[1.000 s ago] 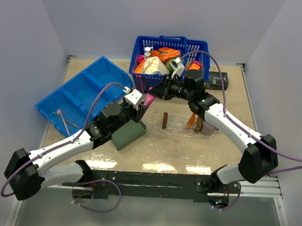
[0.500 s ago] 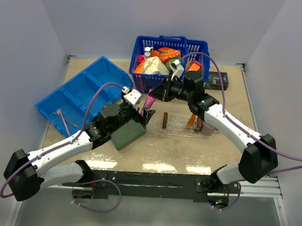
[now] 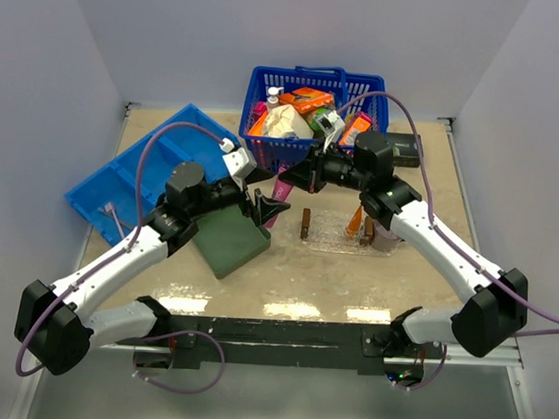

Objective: Prepare toiletry sets of a toothbrush and toothpaste on the tray

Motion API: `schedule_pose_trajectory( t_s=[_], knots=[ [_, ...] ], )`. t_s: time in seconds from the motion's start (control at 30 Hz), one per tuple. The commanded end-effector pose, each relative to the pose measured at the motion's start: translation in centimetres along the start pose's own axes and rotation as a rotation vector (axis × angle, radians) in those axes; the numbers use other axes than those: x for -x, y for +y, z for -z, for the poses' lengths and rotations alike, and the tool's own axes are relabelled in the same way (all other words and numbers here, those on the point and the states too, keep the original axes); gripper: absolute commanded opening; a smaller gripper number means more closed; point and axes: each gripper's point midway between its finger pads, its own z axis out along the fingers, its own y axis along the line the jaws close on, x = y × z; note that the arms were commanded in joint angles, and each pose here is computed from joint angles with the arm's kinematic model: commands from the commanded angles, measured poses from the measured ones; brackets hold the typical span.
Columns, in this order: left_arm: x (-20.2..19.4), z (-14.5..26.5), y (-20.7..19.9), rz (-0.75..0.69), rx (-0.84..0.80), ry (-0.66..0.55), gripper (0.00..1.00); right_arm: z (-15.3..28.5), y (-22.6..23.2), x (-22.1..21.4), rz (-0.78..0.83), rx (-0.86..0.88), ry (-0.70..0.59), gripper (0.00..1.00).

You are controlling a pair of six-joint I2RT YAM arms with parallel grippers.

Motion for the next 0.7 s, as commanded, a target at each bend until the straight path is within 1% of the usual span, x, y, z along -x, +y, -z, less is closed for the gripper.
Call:
schedule_pose_trajectory(
  t_s=[0.0, 0.17, 0.27, 0.37, 0.4, 0.47, 0.6, 0.67],
  knots=[
    [1.5, 0.0, -3.8, -0.006, -0.252, -0.005, 0.98, 1.8, 3.7, 2.1, 0.136, 0.132, -0.039, 0.00],
    [0.6, -0.2, -5.1, 0.027, -0.363, 0.043, 0.93, 2.5, 5.3, 2.4, 0.173, 0.198, -0.046, 0.00],
    [0.4, -0.3, -5.4, 0.046, -0.395, 0.050, 0.88, 2.7, 5.7, 2.4, 0.181, 0.219, -0.043, 0.00],
    [0.2, -0.2, -5.7, 0.051, -0.416, 0.055, 0.79, 2.8, 5.9, 2.3, 0.187, 0.228, -0.039, 0.00],
    [0.1, -0.3, -5.7, 0.053, -0.418, 0.057, 0.73, 2.8, 6.0, 2.3, 0.188, 0.230, -0.039, 0.00],
    [-0.1, -0.3, -5.7, 0.059, -0.423, 0.063, 0.68, 3.0, 6.0, 2.3, 0.191, 0.230, -0.042, 0.00],
    [-0.2, -0.5, -5.7, 0.072, -0.430, 0.067, 0.47, 3.0, 6.2, 2.3, 0.195, 0.235, -0.043, 0.00],
    [-0.5, -0.6, -5.7, 0.083, -0.434, 0.073, 0.41, 3.0, 6.2, 2.3, 0.196, 0.237, -0.040, 0.00]
  ],
)
